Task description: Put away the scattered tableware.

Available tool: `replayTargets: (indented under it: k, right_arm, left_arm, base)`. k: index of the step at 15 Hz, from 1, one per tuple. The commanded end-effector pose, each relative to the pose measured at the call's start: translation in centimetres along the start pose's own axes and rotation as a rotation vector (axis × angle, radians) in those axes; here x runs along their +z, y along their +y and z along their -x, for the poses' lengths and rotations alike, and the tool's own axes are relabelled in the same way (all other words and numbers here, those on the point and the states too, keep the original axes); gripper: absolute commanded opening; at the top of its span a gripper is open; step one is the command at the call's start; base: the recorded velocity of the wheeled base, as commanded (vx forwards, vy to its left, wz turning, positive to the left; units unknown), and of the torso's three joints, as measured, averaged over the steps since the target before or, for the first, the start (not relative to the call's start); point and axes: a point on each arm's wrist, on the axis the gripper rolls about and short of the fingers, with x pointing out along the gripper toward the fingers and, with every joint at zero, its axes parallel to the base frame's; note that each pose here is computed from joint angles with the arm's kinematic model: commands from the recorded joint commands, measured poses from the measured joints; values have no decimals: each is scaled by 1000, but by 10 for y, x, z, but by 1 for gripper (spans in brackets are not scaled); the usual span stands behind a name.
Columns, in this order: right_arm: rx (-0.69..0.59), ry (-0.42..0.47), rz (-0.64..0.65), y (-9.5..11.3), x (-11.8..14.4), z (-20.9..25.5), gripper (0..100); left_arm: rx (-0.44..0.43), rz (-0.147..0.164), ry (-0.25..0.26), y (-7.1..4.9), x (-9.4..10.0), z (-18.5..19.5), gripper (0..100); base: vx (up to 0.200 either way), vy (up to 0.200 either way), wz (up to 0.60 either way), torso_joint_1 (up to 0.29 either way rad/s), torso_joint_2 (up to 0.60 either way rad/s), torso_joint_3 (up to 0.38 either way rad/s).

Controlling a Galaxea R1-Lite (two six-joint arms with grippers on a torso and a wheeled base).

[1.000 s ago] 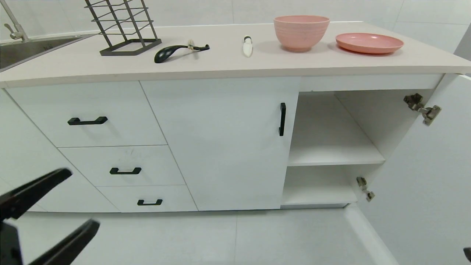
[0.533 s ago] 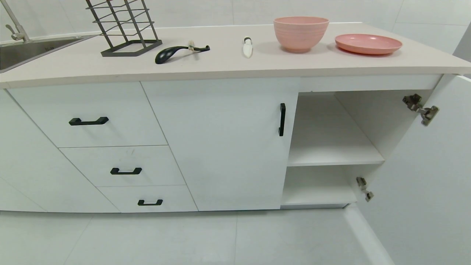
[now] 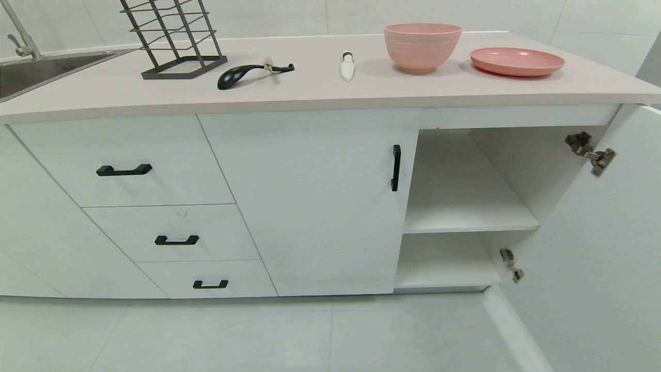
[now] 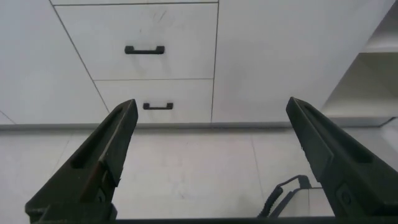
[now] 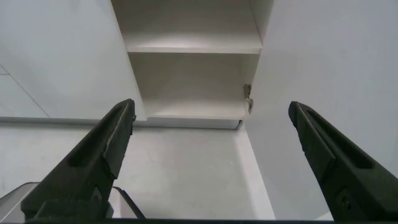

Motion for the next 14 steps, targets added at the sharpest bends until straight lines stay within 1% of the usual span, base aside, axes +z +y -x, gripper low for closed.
replayTargets:
  k: [1, 4, 7, 10, 13, 14]
  right_arm:
    - [1, 0, 0, 0, 0, 0, 100]
    - [-3, 0, -1, 0, 0, 0, 100]
    - [-8, 0, -3, 0, 0, 0, 100]
    - [-8, 0, -3, 0, 0, 0, 100]
    - [-8, 0, -3, 0, 0, 0, 100]
    - [-8, 0, -3, 0, 0, 0, 100]
  left_arm:
    - [1, 12, 0, 0, 0, 0, 100]
    - [29, 21, 0, 1, 0, 0, 100]
    - [29, 24, -1, 1, 0, 0, 100]
    - [40, 35, -1, 1, 0, 0, 100]
    - [40, 35, -2, 1, 1, 0, 100]
    - [40, 35, -1, 1, 0, 0, 100]
  base:
    - [0, 0, 0, 0, 0, 0]
    - [0, 0, 0, 0, 0, 0]
    - [200, -200, 0, 1, 5, 5]
    - [0, 0, 0, 0, 0, 0]
    - [0, 0, -600, 14, 2, -2]
    - [0, 0, 0, 0, 0, 0]
